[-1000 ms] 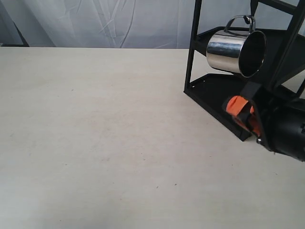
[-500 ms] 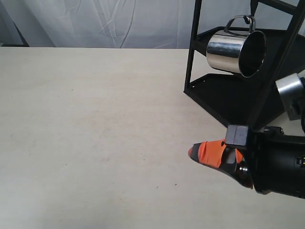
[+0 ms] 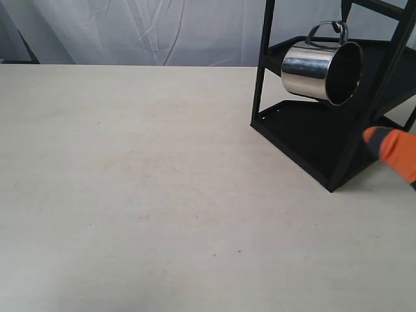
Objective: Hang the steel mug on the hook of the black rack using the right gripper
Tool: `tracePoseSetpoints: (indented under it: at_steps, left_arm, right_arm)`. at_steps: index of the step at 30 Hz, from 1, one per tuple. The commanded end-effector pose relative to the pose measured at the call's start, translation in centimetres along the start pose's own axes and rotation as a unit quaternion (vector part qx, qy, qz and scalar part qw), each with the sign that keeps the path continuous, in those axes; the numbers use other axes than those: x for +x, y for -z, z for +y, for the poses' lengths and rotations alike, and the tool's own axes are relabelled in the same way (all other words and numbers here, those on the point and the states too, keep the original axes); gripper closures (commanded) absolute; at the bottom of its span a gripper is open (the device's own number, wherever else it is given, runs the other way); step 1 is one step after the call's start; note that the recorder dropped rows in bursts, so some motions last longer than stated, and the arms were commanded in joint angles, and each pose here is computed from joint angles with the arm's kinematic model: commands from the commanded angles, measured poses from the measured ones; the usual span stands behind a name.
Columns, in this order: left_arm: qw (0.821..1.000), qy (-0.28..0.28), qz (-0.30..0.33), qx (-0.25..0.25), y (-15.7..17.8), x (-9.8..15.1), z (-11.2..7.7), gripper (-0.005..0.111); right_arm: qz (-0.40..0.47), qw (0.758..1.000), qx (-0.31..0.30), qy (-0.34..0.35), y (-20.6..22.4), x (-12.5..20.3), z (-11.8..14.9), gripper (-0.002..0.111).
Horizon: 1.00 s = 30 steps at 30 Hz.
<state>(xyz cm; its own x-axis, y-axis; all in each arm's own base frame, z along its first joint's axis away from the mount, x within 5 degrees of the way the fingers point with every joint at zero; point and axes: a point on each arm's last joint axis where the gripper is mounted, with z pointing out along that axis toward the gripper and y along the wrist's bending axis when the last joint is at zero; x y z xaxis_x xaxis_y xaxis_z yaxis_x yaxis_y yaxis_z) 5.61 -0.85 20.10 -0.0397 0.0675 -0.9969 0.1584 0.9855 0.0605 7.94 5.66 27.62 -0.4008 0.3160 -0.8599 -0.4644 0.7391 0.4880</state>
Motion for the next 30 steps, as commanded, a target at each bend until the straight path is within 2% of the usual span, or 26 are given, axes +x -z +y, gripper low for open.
tracePoseSetpoints:
  at_steps: [1,5,10,17,22,30]
  left_arm:
    - [1.000,0.003,-0.005,0.002,0.0,-0.1,0.0,0.105]
    - [1.000,0.003,-0.005,0.002,0.0,-0.1,0.0,0.105]
    - [1.000,0.003,-0.005,0.002,0.0,-0.1,0.0,0.105]
    - [1.000,0.003,-0.005,0.002,0.0,-0.1,0.0,0.105]
    - [1.000,0.003,-0.005,0.002,0.0,-0.1,0.0,0.105]
    - [1.000,0.003,-0.005,0.002,0.0,-0.1,0.0,0.105]
  right_arm:
    - [-0.073,0.988,0.051,0.124,2.7,1.2,-0.8,0.108]
    - [-0.107,0.976,0.065,0.179,4.0,3.4,-1.5,0.108]
    - [-0.102,0.981,0.094,0.139,3.2,5.6,-3.5,0.108]
    - [-0.097,0.978,0.123,0.141,2.9,6.7,-4.6,0.108]
    - [-0.062,0.980,0.109,0.154,2.7,7.3,-4.5,0.108]
    - [-0.056,0.981,0.104,0.152,2.7,7.4,-4.4,0.108]
